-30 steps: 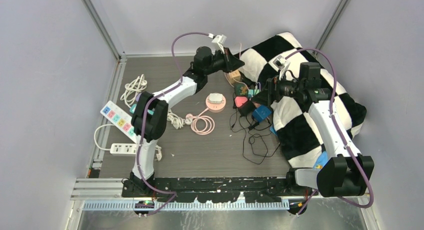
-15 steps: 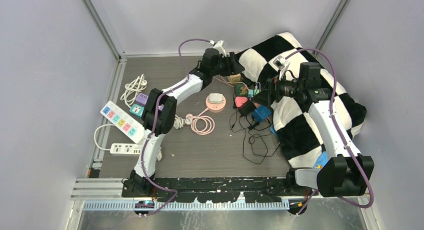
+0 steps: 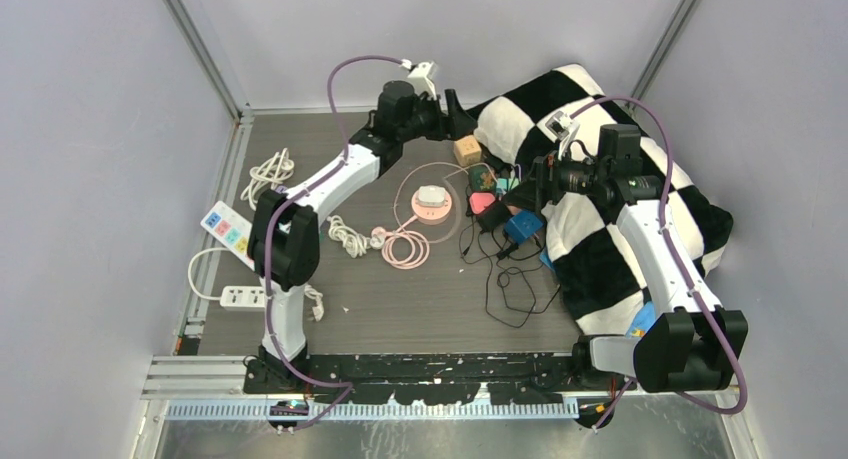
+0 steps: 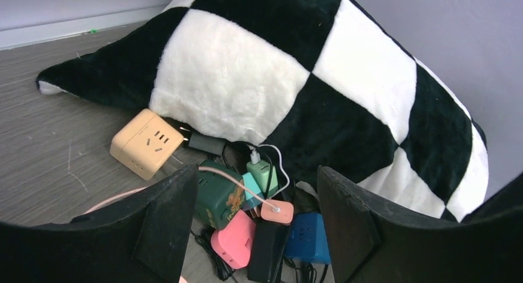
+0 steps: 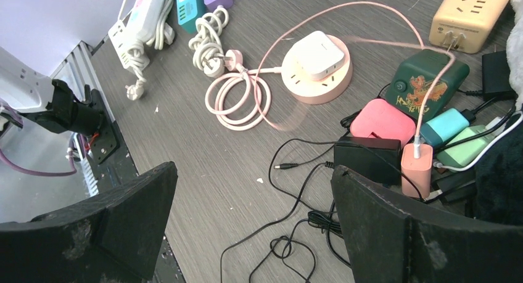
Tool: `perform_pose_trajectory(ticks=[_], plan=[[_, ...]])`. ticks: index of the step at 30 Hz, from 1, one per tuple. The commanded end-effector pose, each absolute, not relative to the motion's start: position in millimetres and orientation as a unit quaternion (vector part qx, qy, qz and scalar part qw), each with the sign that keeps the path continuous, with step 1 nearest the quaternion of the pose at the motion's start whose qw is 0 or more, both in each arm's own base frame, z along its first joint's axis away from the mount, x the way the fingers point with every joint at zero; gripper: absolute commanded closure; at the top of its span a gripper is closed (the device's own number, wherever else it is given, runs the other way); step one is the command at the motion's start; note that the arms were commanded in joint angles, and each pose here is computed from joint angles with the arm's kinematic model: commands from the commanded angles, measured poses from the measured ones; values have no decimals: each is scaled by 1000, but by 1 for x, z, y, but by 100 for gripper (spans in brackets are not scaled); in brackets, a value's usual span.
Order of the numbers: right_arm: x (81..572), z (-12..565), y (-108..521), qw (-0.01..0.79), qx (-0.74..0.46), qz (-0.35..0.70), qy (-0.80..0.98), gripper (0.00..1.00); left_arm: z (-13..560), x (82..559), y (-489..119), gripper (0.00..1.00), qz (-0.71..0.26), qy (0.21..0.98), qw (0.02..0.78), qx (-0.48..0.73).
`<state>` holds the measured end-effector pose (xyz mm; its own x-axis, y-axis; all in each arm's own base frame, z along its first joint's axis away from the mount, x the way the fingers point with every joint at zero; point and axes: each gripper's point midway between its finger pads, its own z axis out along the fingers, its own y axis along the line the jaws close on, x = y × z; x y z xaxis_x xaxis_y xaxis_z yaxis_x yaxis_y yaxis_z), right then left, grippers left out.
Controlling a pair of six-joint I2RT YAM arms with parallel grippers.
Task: Pull the plug off the socket
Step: Move the socket to the corner of the board.
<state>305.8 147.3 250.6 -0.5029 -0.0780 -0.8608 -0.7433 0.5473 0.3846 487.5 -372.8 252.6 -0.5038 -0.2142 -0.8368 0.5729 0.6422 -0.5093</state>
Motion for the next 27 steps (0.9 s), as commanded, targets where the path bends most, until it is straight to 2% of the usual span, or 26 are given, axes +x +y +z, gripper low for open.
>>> perform_pose_trajectory(ticks=[1,12,20,23,27], plan=[[305,252,148,424,-271,401,765,0,270,476,-357,29,-424,752,486,138],[306,246,149,415,-270,406,768,0,248,432,-333,30,-417,764,468,152],[306,245,149,412,-270,407,769,0,212,408,-296,29,-350,794,474,147],[307,243,149,410,-269,407,770,0,199,401,-279,22,-312,811,477,134],[308,241,149,408,-268,408,771,0,192,385,-267,21,-268,817,490,140]])
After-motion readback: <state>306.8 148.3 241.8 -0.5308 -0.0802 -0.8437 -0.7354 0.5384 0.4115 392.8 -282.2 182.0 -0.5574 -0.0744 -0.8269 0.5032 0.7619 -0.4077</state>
